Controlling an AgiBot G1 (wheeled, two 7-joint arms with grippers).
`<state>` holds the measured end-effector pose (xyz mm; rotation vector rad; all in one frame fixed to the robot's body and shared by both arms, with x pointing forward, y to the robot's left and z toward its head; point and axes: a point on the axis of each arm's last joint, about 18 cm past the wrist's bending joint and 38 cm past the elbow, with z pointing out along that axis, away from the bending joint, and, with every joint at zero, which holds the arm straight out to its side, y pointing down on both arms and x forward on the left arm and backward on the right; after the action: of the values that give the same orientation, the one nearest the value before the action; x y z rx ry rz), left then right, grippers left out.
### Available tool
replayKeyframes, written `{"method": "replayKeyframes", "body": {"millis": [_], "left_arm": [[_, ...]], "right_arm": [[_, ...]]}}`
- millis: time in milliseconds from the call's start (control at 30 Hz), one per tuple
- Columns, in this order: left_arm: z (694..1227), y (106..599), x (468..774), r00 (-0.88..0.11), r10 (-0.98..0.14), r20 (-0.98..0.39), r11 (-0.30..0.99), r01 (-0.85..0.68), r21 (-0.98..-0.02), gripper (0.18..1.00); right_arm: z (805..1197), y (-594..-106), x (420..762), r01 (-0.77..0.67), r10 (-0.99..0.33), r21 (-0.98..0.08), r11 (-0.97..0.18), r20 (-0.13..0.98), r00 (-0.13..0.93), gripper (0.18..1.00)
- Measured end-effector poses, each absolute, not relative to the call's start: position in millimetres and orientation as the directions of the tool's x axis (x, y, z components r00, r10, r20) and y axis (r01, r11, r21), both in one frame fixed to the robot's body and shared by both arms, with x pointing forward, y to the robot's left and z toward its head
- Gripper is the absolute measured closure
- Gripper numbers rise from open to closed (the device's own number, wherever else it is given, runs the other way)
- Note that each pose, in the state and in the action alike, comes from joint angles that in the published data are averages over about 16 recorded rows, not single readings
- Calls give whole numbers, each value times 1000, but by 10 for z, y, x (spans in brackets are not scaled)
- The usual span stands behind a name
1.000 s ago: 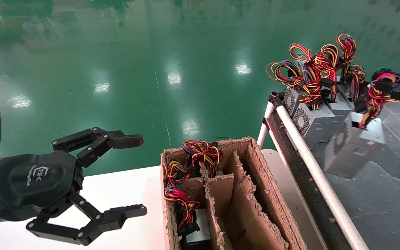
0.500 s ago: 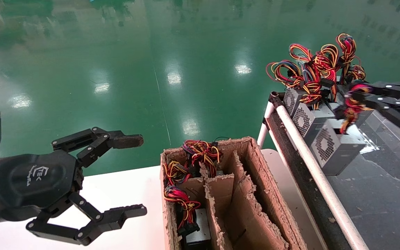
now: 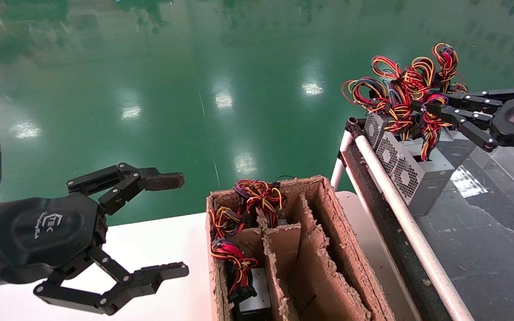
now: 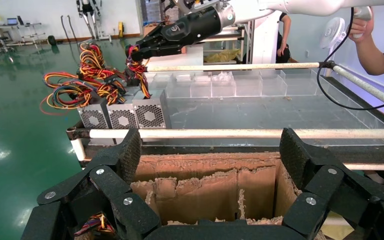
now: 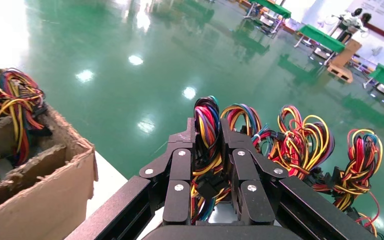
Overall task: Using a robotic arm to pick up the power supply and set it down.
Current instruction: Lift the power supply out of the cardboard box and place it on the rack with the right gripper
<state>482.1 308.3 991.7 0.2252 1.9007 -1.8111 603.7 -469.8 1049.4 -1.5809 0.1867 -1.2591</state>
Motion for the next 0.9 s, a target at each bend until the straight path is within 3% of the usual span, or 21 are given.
{"method": "replayKeyframes", "body": {"millis": [500,900], "left_arm": [[9917,3083,4821,-861,-218,-460,101,449,-888,184],[9917,3083,4821,-861,-218,-460,101,449,-888,184]], "right_arm": [[10403,-4755,6173,391,-695,-806,-444,585,417,858],[10381,-4760,6113,391,-687,-813,-432,578,441,695]]}}
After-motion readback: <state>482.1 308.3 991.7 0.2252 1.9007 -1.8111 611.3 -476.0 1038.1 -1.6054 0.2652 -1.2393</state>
